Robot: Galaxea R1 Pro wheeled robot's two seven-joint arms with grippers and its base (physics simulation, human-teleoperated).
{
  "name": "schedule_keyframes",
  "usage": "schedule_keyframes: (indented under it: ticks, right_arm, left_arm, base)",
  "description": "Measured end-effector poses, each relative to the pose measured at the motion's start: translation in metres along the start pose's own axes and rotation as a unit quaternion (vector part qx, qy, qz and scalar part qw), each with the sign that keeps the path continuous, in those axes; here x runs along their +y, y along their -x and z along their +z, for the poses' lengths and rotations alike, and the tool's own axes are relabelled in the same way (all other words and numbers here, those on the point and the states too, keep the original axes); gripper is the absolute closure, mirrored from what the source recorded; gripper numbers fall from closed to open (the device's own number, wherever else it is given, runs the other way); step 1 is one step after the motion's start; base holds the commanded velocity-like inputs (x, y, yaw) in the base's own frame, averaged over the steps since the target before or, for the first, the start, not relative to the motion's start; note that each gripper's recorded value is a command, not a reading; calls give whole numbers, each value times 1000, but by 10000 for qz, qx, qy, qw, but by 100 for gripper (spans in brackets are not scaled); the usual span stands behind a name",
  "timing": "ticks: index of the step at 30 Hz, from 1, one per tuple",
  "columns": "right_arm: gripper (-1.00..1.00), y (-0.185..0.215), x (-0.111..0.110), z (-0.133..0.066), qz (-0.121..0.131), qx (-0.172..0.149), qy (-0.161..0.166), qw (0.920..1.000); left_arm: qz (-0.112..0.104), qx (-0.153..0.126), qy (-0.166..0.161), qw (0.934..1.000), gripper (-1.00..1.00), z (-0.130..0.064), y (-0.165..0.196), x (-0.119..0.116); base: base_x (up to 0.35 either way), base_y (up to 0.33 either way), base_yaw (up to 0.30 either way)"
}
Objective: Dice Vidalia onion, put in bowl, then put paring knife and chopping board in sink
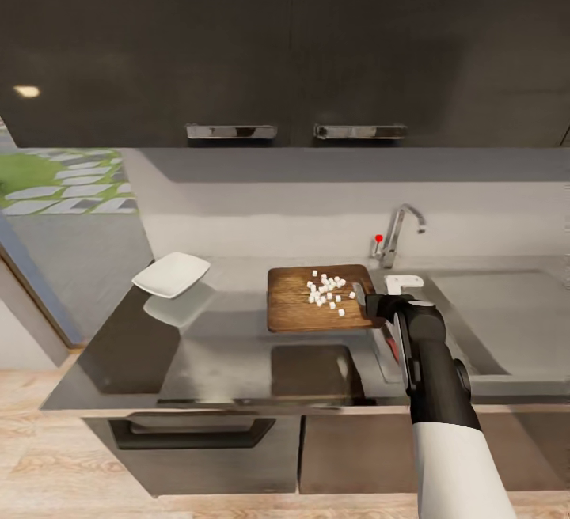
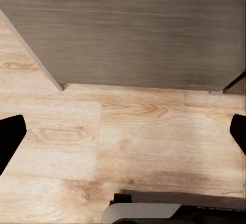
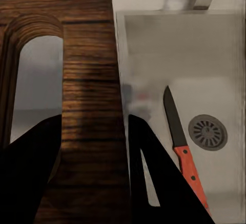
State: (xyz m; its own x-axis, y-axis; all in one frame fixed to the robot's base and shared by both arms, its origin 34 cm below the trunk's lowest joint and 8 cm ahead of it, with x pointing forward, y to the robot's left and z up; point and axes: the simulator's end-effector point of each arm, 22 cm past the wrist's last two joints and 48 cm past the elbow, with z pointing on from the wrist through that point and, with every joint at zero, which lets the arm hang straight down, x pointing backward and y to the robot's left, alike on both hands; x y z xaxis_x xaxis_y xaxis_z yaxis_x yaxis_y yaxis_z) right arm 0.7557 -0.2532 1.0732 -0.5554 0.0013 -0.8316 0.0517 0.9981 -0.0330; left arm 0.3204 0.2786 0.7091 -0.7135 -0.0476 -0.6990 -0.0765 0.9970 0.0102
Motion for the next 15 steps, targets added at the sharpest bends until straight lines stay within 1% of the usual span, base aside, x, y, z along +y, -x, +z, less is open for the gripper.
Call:
schedule_keyframes:
  ticks: [3,5,7,10,15]
  right_arm:
    - [100,3,-1,-2,-22,-26,-28,10000]
    - [100,4,0,-3,9,-42,8,10000]
    - [100,6,-1,-5,-3,-57,-5,10000]
    - [100,8,-2,-7,1,-80,-11,10000]
    - [100,12,-1,-10,4,-121,-5,9999]
  left_arm:
    - [-1,-27,1,10000,-100,0,2,0]
    - [-4,-43,3,10000,-100,0,3,1]
    - [-9,-63,6,10000,-100,1,5,1]
    - [-11,-88,5,10000,-100,1,6,1]
    - [-13,-129,2,9999,-100,1,9,1]
  base:
    - [0,-147,0]
    - [0,-12,0]
    - [0,92,0]
    - [0,236,0]
    - [0,302,0]
